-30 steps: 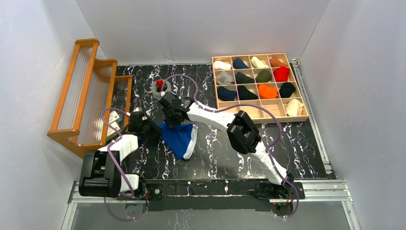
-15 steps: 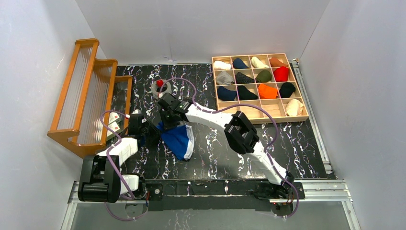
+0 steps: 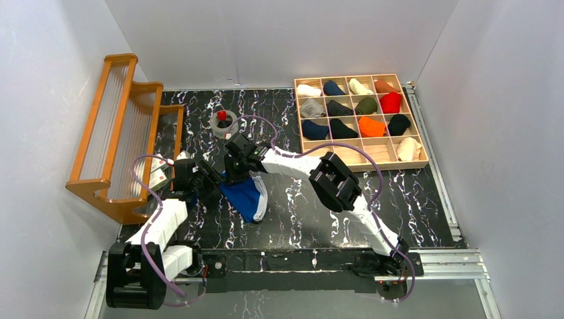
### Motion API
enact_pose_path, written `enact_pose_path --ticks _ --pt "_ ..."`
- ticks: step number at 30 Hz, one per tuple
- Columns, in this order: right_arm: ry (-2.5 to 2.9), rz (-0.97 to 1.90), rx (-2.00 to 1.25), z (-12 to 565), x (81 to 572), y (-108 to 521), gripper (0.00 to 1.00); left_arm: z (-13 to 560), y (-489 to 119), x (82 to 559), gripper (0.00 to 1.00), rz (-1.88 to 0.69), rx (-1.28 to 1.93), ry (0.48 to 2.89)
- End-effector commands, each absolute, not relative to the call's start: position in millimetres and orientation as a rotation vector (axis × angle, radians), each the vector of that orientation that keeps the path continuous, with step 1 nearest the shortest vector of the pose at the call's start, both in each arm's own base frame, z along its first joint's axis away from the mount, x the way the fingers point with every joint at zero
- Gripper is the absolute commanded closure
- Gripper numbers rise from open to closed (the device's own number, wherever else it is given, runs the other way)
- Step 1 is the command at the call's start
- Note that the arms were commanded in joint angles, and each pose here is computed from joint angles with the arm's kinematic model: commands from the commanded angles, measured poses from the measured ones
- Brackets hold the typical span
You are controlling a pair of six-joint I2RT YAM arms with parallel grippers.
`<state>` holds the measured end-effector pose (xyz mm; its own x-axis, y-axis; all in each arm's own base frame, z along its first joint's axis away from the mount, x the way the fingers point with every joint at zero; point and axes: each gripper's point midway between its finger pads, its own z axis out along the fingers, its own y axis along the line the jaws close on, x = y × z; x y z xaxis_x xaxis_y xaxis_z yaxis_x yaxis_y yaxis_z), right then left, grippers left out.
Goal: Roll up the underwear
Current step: Fold the underwear at the center of the board.
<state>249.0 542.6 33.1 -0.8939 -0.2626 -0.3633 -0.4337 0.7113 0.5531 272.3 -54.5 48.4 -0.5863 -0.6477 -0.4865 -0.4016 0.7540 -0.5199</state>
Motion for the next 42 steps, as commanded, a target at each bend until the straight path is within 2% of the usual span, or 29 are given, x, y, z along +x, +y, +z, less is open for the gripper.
enact_pose_path --ticks 1,10,15,18,25,30,38,42 --pt "2.672 0.933 -0.564 21.4 241.7 537.2 0.79 58.4 -50.8 281.7 0.37 -0.452 -0.811 2.250" --pt "2.656 0.928 -0.541 21.4 243.0 533.2 0.76 37.1 -53.2 295.7 0.39 -0.464 -0.874 2.277" --pt "2.660 0.933 -0.547 21.1 242.5 534.2 0.76 37.5 -65.3 305.5 0.35 -0.569 -0.856 2.246" --pt "2.664 0.917 -0.547 20.9 241.9 531.1 0.76 39.8 -56.9 302.5 0.30 -0.533 -0.908 2.221" --pt "2.625 0.908 -0.610 27.6 240.4 525.4 0.79 55.0 -42.0 304.9 0.24 -0.476 -0.944 2.148" --pt "2.577 0.968 -0.642 33.6 233.7 523.3 0.80 42.8 -54.6 305.5 0.28 -0.539 -0.910 2.215" --pt "2.590 0.952 -0.661 29.6 234.4 524.7 0.77 27.6 -74.7 291.9 0.27 -0.670 -0.821 2.262" --pt "2.583 0.950 -0.669 31.9 235.0 525.7 0.76 18.0 -79.4 283.0 0.36 -0.688 -0.803 2.316"
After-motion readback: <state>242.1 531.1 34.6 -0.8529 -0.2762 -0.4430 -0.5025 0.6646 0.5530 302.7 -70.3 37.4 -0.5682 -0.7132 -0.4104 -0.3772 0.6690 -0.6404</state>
